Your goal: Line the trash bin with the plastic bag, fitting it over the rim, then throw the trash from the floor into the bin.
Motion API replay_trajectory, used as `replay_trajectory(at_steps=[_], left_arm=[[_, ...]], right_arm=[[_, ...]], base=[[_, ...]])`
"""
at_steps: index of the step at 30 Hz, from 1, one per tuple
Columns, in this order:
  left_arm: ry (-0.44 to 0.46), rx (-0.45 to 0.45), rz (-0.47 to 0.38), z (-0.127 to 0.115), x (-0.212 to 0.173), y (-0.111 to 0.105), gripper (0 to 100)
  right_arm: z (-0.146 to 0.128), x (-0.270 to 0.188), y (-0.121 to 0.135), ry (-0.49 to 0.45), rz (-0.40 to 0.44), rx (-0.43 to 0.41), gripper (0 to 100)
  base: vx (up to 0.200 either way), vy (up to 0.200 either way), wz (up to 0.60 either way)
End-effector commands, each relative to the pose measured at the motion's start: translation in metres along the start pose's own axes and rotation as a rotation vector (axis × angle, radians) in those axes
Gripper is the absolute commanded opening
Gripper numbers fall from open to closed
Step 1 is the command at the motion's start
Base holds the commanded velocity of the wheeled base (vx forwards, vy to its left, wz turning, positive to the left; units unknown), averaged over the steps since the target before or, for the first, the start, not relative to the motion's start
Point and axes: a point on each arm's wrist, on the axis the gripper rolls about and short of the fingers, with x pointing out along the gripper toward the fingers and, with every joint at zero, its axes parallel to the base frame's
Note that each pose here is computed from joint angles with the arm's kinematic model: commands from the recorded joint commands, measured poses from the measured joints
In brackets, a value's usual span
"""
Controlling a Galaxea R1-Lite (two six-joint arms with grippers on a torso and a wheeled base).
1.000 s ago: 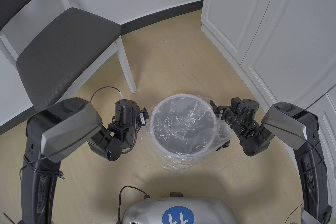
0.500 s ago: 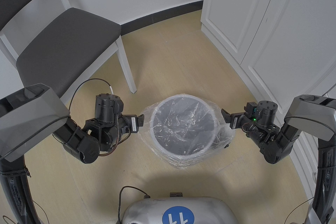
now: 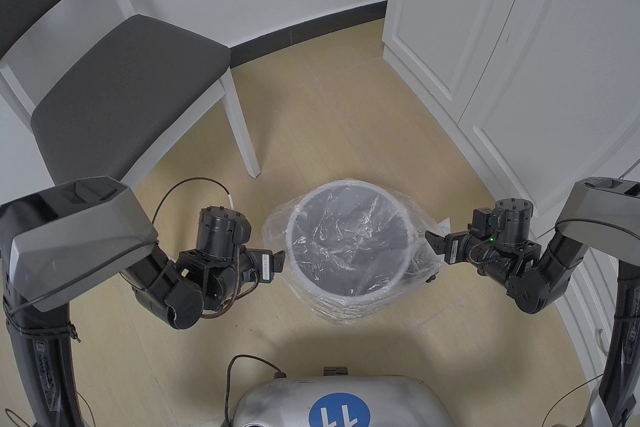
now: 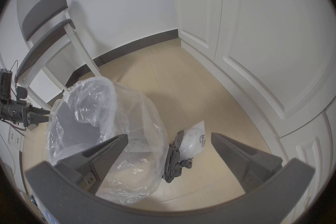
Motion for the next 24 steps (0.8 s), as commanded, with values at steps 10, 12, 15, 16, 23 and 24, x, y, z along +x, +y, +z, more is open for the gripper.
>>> replay_trajectory(at_steps=[10,12,15,16,23,24], left_arm=[[0.109,0.026,0.031,-0.043,0.035,0.001,100],[0.126,0.031,0.033,-0.050,0.039,0.001,100],[0.131,0.036,0.032,-0.054,0.043,-0.002,100],[0.133,0.038,0.050,-0.057,0.047,-0.001,100],[0.130,0.043,0.107,-0.069,0.067,-0.001,100],[0.130,0.042,0.109,-0.070,0.069,-0.001,100]], right_arm=[[-0.043,0.023,-0.009,0.115,-0.021,-0.002,100],[-0.050,0.027,-0.009,0.131,-0.015,-0.002,100],[-0.058,0.033,-0.010,0.143,-0.013,-0.002,100],[-0.065,0.038,-0.009,0.151,-0.012,0.000,100],[-0.085,0.059,-0.006,0.162,-0.004,0.038,100],[-0.086,0.062,-0.004,0.158,-0.003,0.054,100]], base=[[0.000,0.000,0.00],[0.000,0.000,0.00],[0.000,0.000,0.00],[0.000,0.000,0.00],[0.000,0.000,0.00],[0.000,0.000,0.00]])
